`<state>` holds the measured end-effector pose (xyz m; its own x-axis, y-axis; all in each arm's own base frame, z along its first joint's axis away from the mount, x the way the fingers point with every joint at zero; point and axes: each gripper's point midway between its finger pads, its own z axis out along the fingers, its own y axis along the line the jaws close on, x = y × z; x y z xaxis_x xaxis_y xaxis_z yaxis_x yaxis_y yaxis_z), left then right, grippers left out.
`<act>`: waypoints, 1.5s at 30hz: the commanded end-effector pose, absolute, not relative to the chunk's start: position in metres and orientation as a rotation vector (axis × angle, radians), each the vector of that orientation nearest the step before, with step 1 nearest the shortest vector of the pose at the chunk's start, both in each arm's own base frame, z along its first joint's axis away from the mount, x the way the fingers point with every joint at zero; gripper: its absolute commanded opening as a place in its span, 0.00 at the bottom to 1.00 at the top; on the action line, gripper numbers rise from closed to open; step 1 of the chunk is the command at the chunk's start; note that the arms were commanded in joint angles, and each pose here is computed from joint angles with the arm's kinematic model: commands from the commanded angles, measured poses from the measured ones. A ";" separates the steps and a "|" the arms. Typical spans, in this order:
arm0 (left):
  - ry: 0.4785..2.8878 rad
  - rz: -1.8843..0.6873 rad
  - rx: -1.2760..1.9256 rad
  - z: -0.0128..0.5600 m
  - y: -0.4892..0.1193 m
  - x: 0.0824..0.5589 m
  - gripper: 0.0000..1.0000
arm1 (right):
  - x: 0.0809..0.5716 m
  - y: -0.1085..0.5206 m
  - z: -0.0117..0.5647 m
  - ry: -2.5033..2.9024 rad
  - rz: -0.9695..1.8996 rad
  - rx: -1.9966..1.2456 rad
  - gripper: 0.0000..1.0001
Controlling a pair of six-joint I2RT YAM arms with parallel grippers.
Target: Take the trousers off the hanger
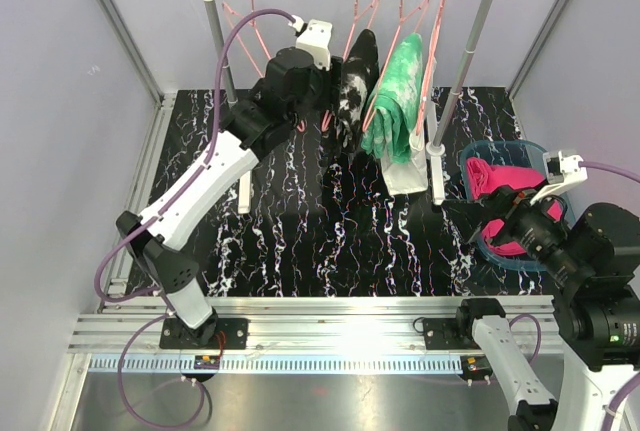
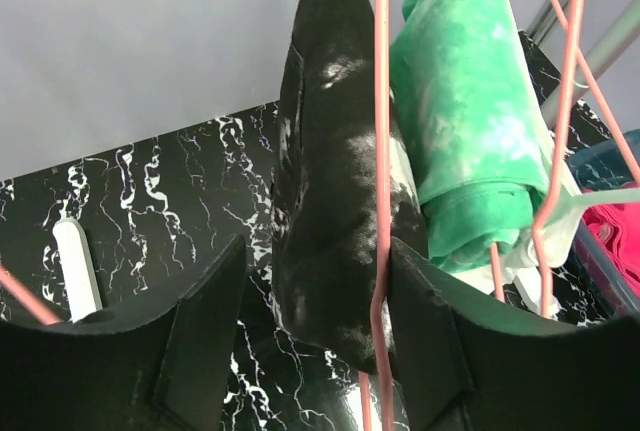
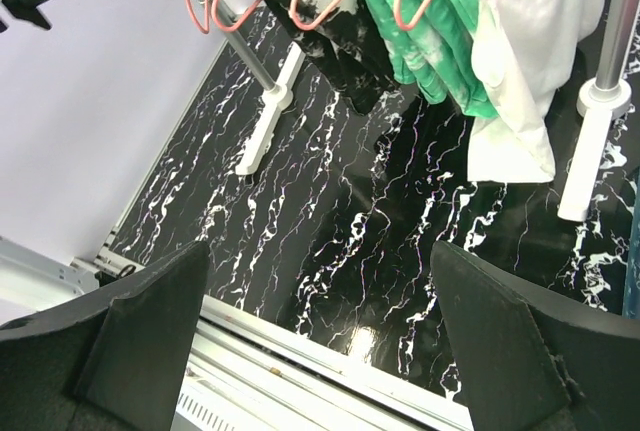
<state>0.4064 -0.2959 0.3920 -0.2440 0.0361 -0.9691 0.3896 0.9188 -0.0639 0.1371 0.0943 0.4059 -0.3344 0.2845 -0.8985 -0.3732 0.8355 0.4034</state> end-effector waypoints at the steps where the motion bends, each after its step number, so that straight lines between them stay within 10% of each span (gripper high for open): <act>1: 1.721 -0.423 0.292 0.417 -0.306 0.414 0.57 | 0.137 0.095 0.420 1.749 0.653 -0.121 0.99; 8: 1.720 -0.454 0.320 0.413 -0.320 0.420 0.40 | 0.138 0.094 0.419 1.751 0.642 -0.119 1.00; 14: 1.734 -0.442 0.293 0.415 -0.320 0.426 0.00 | 0.136 0.093 0.419 1.751 0.635 -0.120 0.99; 45: 1.360 -0.603 -0.009 0.561 -0.251 0.368 0.00 | 0.186 0.121 0.434 1.648 0.811 -0.189 0.99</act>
<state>0.3997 -0.2760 0.4265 -0.2179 -0.1513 -0.9642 0.2982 0.9303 -0.2134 0.1765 0.1182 0.4161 -0.3145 0.3144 -0.8957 -0.4982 0.7485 0.4376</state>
